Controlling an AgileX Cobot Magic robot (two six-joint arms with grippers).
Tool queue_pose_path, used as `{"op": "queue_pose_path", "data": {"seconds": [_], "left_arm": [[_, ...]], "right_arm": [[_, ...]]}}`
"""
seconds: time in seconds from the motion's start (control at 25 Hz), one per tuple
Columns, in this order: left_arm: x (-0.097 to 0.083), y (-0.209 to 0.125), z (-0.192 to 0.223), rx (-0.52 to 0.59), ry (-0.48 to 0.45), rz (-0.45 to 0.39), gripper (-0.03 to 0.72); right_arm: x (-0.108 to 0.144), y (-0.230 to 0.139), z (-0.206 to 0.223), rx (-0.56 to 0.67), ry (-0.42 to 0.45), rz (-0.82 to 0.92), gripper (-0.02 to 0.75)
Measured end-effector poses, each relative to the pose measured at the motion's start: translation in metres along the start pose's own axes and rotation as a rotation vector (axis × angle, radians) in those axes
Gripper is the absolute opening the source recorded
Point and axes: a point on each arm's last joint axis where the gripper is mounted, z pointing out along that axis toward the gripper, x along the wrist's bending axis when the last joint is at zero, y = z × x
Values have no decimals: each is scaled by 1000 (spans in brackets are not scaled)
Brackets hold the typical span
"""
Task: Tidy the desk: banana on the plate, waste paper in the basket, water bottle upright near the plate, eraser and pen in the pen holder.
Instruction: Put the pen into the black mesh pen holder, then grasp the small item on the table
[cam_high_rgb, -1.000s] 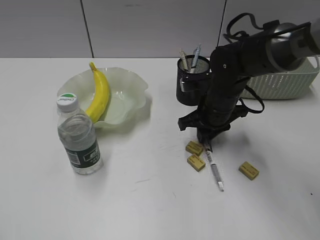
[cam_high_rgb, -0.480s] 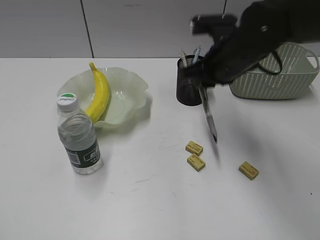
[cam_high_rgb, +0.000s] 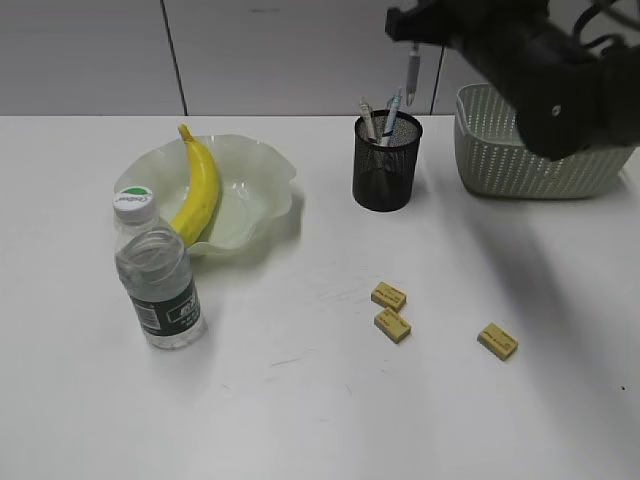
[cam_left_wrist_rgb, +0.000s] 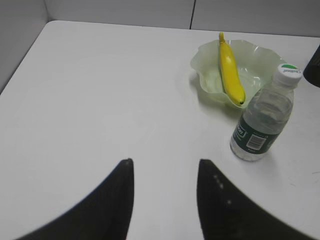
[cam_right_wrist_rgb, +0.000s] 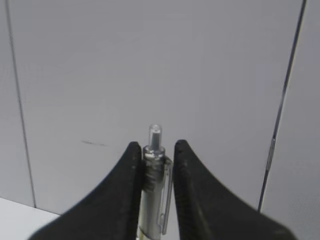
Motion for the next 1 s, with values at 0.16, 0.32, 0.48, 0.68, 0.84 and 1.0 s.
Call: {"op": "queue_pose_path", "data": {"seconds": [0.16,0.32,0.48,0.68,0.84,1.0], "left_arm": [[0,0,0,0,-1,0,293],[0,0,0,0,-2,-1,254],[0,0,0,0,-2,-1,237],[0,0,0,1,-3,-1,237],[0,0,0,1,-4,-1,237],[0,0,0,1,-4,-1,237]], "right_arm": [[1,-56,12,76,-22,-27,160],[1,-85,16,131,-34,-25,207],[0,-80,17,112,-37,-23,370],[0,-24,5,150,-11,-15,468],[3,34,-28,427,86,-35,437],[3,60,-88,769,180,-71,396]]}}
